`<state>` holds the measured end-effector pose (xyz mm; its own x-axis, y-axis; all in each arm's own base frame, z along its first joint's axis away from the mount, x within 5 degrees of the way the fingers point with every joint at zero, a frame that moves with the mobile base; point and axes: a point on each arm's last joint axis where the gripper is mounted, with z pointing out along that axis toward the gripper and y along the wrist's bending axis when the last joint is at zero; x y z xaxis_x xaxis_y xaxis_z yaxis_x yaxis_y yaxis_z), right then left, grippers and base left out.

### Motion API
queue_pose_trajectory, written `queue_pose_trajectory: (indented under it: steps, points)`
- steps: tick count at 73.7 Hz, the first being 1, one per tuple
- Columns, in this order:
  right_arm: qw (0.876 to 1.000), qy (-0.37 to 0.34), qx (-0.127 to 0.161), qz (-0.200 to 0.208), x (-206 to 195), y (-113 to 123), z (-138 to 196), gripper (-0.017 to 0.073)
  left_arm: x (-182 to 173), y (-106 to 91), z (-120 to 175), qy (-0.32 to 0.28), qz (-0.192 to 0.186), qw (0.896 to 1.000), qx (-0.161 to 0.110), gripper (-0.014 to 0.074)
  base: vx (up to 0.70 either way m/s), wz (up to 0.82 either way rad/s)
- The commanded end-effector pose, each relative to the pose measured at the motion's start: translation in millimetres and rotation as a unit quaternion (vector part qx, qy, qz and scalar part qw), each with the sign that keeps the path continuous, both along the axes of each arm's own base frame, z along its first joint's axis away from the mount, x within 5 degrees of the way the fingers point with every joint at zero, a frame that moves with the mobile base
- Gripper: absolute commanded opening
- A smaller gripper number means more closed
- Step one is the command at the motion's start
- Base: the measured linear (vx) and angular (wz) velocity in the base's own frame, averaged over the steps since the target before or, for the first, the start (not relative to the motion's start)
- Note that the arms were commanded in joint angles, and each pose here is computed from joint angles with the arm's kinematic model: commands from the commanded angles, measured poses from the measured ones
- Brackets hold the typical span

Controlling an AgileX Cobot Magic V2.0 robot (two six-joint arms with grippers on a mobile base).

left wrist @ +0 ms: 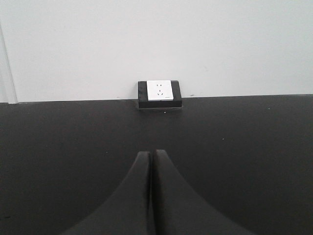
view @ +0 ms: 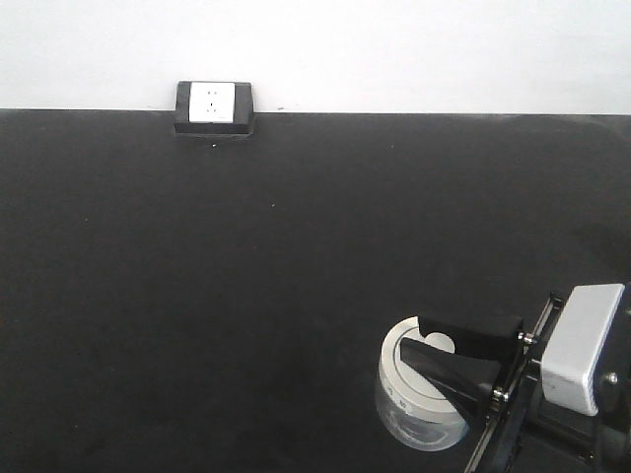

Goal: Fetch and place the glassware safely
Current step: 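Extend the right arm and lower the jar onto the bench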

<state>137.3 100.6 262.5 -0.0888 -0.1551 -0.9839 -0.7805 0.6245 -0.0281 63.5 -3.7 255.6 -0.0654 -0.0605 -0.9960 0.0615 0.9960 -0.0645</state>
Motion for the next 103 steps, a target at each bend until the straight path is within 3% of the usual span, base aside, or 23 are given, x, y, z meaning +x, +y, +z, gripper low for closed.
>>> queue_pose_trajectory:
  steps: [1, 13, 28, 43, 49, 70, 84, 103]
  points:
    - [0.999, -0.02, 0.036, 0.012, 0.5, 2.7, 15.2, -0.0001, 0.8, -0.8, 14.5, -0.04, -0.005, 0.999, -0.007, -0.0007, 0.0, 0.0]
    - [1.0, -0.012, 0.022, -0.013, 3.9, -0.4, 12.3, -0.0001, 0.8, -0.8, 14.5, -0.04, -0.005, 0.999, -0.007, -0.0007, 0.0, 0.0]
    - [1.0, -0.01, 0.025, -0.013, 3.8, -0.3, 12.6, -0.0001, 0.8, -0.8, 14.5, -0.04, -0.005, 0.999, -0.007, -0.0007, 0.0, 0.0]
    - [0.994, 0.01, 0.078, -0.072, 17.1, -4.2, 22.9, -0.0001, 0.8, -0.8, 14.5, -0.04, -0.005, 0.999, -0.007, -0.0007, 0.0, 0.0]
    - [0.994, -0.006, 0.081, -0.076, 25.2, -2.1, 29.6, -0.0001, 0.8, -0.8, 14.5, -0.04, -0.005, 0.999, -0.007, -0.0007, 0.0, 0.0]
    - [0.991, -0.023, 0.111, -0.067, 71.6, 16.9, 53.3, -0.0001, 0.8, -0.8, 14.5, -0.04, -0.005, 0.999, -0.007, -0.0007, 0.0, 0.0]
    - [0.994, -0.033, 0.082, -0.062, 112.1, 32.9, 49.0, -0.0001, 0.8, -0.8, 14.5, -0.04, -0.005, 0.999, -0.007, -0.0007, 0.0, 0.0]
    - [0.987, -0.023, 0.097, -0.124, 161.2, 40.6, 16.2, -0.0001, 0.8, -0.8, 14.5, -0.04, -0.005, 0.999, -0.007, -0.0007, 0.0, 0.0]
